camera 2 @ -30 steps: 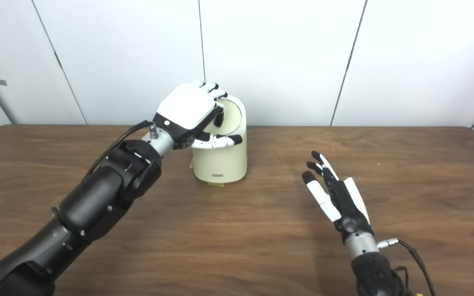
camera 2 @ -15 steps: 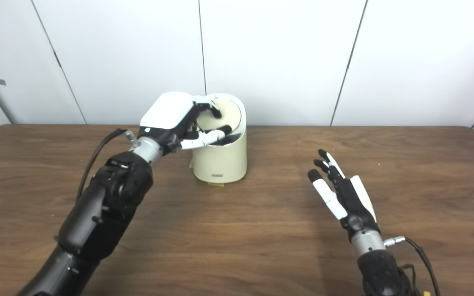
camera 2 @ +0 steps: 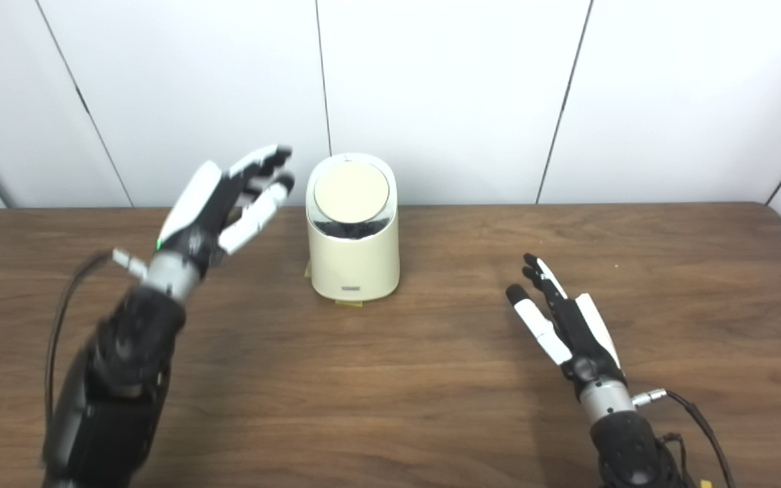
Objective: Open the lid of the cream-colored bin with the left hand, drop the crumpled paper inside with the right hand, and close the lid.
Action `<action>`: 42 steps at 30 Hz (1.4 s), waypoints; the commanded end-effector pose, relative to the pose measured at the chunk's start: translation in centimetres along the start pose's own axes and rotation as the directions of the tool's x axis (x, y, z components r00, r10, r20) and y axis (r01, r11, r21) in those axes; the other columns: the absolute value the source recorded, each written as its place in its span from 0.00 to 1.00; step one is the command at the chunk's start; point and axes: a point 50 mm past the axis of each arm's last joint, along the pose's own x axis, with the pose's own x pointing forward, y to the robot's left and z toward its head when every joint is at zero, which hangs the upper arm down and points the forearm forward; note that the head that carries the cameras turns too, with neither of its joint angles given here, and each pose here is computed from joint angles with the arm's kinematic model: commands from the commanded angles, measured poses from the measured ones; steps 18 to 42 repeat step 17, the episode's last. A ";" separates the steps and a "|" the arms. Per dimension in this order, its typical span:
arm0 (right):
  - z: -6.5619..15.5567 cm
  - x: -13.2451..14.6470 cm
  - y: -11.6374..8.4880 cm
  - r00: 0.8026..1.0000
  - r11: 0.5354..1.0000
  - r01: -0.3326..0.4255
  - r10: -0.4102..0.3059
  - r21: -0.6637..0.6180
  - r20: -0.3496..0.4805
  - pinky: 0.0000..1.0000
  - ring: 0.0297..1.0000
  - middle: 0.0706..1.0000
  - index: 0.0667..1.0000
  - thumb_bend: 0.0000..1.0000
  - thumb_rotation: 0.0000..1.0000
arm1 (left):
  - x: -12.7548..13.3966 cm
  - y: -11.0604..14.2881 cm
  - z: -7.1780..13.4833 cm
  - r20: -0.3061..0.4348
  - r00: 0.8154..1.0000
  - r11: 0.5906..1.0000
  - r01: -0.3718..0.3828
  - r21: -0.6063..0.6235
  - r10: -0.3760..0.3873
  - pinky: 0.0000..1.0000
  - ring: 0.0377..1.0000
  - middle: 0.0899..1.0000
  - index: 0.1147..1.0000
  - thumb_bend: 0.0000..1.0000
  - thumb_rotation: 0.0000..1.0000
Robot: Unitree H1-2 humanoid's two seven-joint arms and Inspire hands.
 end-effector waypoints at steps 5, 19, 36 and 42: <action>1.1 1.0 -0.7 0.994 0.999 0.037 -0.039 0.029 0.098 1.00 0.98 0.95 0.97 0.69 1.00 | -2.1 -0.1 -0.5 0.082 0.984 0.964 -0.134 -0.231 0.156 0.90 0.94 0.95 0.97 0.43 0.96; 0.4 1.3 0.8 0.993 0.901 0.040 -0.082 0.432 0.080 1.00 1.00 1.00 1.00 0.65 1.00 | -6.4 -2.9 -4.3 -0.060 0.980 0.801 -0.189 -0.569 0.189 1.00 1.00 1.00 1.00 0.43 0.99; 0.4 1.3 0.8 0.993 0.901 0.040 -0.082 0.432 0.080 1.00 1.00 1.00 1.00 0.65 1.00 | -6.4 -2.9 -4.3 -0.060 0.980 0.801 -0.189 -0.569 0.189 1.00 1.00 1.00 1.00 0.43 0.99; 0.4 1.3 0.8 0.993 0.901 0.040 -0.082 0.432 0.080 1.00 1.00 1.00 1.00 0.65 1.00 | -6.4 -2.9 -4.3 -0.060 0.980 0.801 -0.189 -0.569 0.189 1.00 1.00 1.00 1.00 0.43 0.99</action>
